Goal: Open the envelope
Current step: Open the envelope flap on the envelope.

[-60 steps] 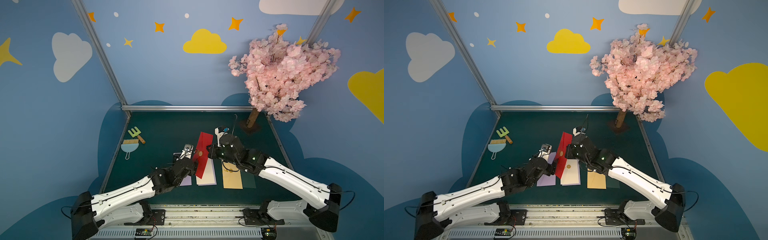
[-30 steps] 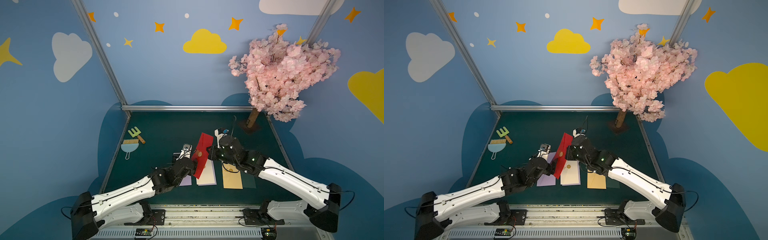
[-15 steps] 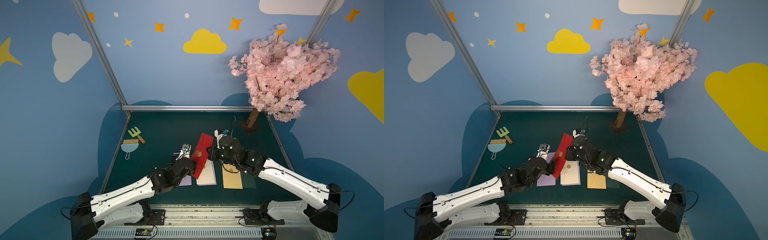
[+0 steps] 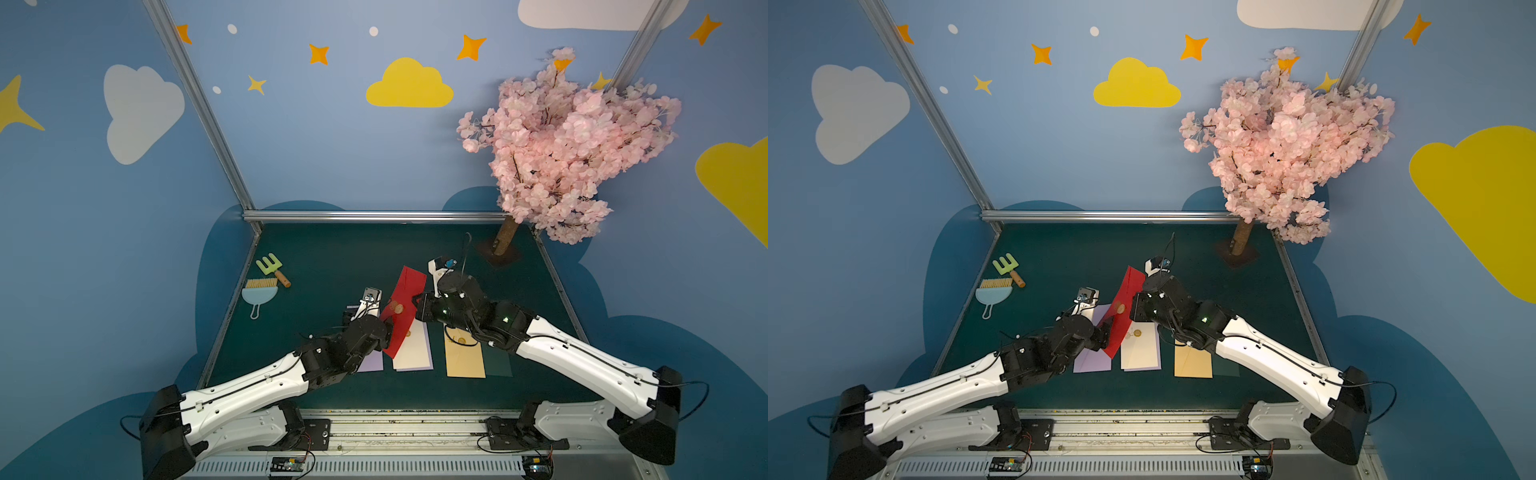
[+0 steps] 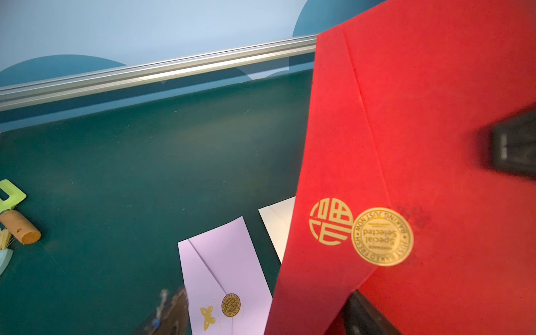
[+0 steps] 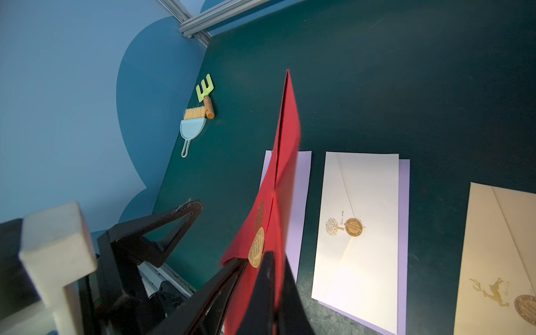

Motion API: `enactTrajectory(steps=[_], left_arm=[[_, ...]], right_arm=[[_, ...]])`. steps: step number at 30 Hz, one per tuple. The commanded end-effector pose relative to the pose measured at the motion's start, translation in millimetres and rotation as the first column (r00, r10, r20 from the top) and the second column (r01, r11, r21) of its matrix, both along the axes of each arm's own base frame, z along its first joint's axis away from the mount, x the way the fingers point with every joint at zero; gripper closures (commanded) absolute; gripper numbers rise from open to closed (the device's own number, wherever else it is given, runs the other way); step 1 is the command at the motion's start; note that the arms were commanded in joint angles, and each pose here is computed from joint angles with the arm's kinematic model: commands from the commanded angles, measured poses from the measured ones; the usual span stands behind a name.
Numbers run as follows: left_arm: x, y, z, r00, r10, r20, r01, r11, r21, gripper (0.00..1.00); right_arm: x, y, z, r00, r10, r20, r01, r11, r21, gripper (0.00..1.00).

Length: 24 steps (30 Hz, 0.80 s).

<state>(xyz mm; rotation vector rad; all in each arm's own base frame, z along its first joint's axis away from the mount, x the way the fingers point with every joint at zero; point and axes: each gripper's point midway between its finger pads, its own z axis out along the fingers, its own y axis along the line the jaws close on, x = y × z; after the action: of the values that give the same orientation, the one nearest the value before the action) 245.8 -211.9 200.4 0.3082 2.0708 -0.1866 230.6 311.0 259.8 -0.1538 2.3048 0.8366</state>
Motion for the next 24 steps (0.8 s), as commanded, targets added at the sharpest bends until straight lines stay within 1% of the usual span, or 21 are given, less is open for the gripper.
enactTrajectory(steps=[1,24], left_arm=[[2,8,4,0.999,0.035,0.018,-0.034,0.999,-0.024,0.17],[2,18,2,0.998,0.058,0.011,-0.058,0.997,-0.042,0.16]], right_arm=[[-8,2,-6,1.0,0.024,-0.016,-0.024,1.0,-0.004,1.0],[-10,6,-9,0.999,0.046,-0.026,-0.046,0.999,0.003,1.0]])
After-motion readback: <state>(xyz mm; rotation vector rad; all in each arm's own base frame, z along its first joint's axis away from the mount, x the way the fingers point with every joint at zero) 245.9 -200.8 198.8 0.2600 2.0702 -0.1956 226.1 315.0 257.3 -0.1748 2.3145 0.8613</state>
